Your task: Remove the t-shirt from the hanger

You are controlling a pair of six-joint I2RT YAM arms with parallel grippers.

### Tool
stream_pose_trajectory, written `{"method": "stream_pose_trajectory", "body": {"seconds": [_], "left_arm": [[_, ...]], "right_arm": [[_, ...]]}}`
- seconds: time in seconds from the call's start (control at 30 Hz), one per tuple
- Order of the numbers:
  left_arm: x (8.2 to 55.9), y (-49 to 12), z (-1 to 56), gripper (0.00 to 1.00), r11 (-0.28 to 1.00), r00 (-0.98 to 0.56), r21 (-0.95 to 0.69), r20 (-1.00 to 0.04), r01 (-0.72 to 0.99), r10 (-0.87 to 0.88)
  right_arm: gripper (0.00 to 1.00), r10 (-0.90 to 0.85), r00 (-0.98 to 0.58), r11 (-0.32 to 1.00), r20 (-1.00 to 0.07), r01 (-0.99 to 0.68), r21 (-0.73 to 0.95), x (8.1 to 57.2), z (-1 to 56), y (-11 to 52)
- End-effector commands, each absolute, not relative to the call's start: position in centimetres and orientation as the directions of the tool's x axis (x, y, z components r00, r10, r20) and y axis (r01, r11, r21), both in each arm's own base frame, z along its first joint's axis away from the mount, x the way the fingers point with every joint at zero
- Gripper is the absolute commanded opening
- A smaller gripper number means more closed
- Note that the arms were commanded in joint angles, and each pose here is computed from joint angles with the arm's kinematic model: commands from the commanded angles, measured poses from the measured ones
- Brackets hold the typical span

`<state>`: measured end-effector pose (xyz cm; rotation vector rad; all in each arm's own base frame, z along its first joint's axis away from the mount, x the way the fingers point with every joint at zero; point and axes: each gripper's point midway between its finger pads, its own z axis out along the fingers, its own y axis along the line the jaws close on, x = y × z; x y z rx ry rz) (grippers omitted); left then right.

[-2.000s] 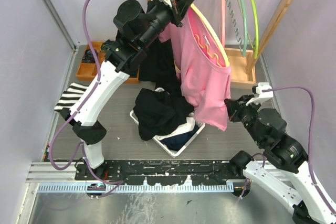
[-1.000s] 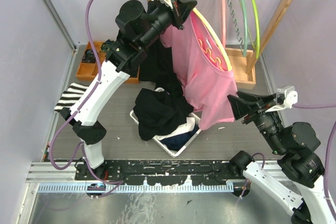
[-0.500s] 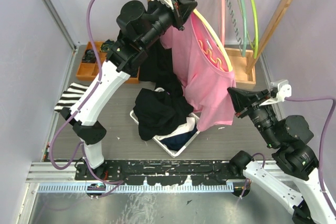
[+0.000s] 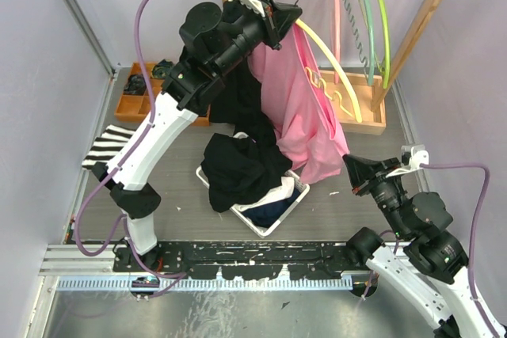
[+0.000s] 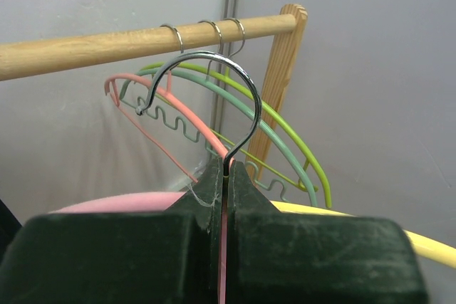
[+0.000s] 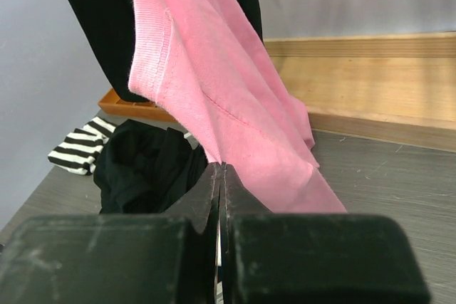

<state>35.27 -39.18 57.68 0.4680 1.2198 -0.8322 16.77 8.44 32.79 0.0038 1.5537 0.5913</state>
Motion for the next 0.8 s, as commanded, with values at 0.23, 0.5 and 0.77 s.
{"method": "stream_pose_trajectory", "body": {"seconds": [0.23,0.5,0.77], "left_arm": [[32.5,-37.3,62.3,0.0,0.611,0.224,-0.07,-0.893,0.788,-0.39],[30.7,-38.8,59.6,0.0,0.587,0.245,0.015,-0.917,0.81,-0.315],[29.4,-40.3,56.2,0.0,0.581,0.245,0.066,-0.941,0.811,-0.235]], "right_arm": [[0.06,0.381,-0.041,0.854,-0.924,-0.368,0.368,16.1,36.5,7.8],[0.42,0.382,0.041,0.875,-0.923,-0.338,0.347,15.3,40.4,5.8],[0.48,0.364,0.107,0.876,-0.925,-0.376,0.301,14.1,45.2,5.1]]}}
